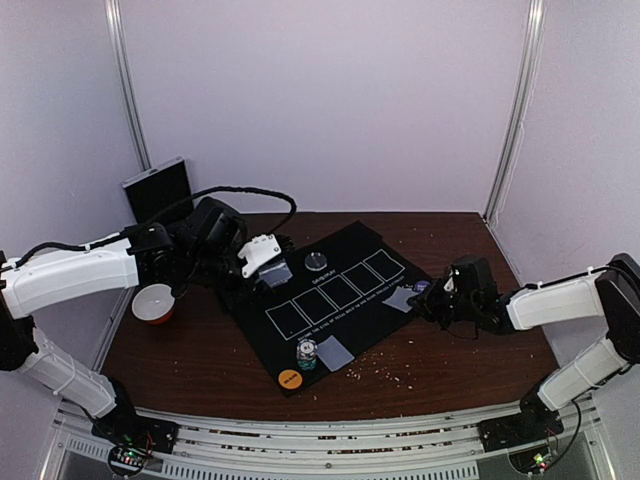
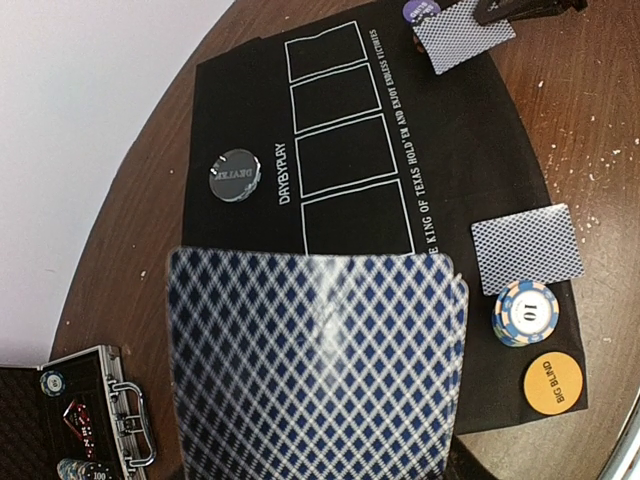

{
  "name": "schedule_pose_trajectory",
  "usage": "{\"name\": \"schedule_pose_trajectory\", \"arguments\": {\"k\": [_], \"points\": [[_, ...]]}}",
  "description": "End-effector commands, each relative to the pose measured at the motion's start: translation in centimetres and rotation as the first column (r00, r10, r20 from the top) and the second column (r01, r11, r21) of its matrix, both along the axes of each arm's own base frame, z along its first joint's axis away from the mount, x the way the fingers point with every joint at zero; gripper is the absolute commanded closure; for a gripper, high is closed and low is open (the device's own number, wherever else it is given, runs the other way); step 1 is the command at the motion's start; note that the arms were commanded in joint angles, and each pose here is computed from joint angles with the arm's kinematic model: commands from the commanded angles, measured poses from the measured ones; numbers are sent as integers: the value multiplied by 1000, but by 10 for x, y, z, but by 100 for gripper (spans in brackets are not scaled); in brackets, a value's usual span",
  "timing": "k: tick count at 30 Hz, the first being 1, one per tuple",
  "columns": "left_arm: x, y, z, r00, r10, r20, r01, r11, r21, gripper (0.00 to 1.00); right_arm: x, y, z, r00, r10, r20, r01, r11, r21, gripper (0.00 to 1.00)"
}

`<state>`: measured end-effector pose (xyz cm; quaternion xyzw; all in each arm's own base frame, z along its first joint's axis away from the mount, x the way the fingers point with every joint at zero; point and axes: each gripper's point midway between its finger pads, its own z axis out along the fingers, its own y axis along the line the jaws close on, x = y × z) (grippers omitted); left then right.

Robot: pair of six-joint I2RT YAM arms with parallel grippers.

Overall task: Distribute texas hold em gaming equipment
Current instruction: Distribute the poker card in the small blind area.

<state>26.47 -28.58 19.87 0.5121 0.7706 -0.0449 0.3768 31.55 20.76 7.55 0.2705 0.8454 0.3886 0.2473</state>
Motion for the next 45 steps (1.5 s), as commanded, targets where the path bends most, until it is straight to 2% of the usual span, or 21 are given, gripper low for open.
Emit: {"name": "schedule_pose_trajectory", "arguments": {"k": [1,6,15,16,22,27,31,33,35,38,40,43,45], "points": [[8,-3,13,999,18,43,-16,999,-50,49,6,5,3,999,-35,15,34,998,57,100],[9,-1,14,999,22,49,-20,999,-49,49,6,12,-8,999,-38,-22,40,993,114,100],[10,1,14,998,24,51,-22,999,-48,49,3,16,-29,996,-22,-83,30,994,101,100],[10,2,14,998,25,51,-22,999,-47,49,2,15,-31,995,-30,-90,39,994,99,97],[10,3,14,998,23,55,-21,999,-46,49,-3,10,-33,992,-45,-116,55,995,83,57],[10,4,14,998,23,56,-20,999,-45,49,-12,-4,-24,992,-60,-114,62,998,13,38],[11,4,14,998,23,58,-20,998,-52,49,-16,-22,-1,995,-70,-64,64,993,-98,23],[11,4,15,998,22,58,-19,998,-56,49,-13,-32,19,999,-54,-2,53,981,-188,13],[10,3,16,998,19,55,-16,998,-62,49,-4,-33,50,995,28,98,2,958,-287,1],[10,1,19,998,11,58,-7,997,-72,49,7,-9,107,928,280,245,-156,891,-426,0],[9,-1,22,998,3,59,2,997,-83,49,8,23,151,822,459,336,-277,838,-470,0],[7,-3,28,998,-10,65,17,995,-99,49,-11,84,185,635,653,413,-528,757,-384,0],[5,-3,31,997,-19,70,27,994,-109,49,-23,121,201,541,694,475,-645,705,-295,0]]}}
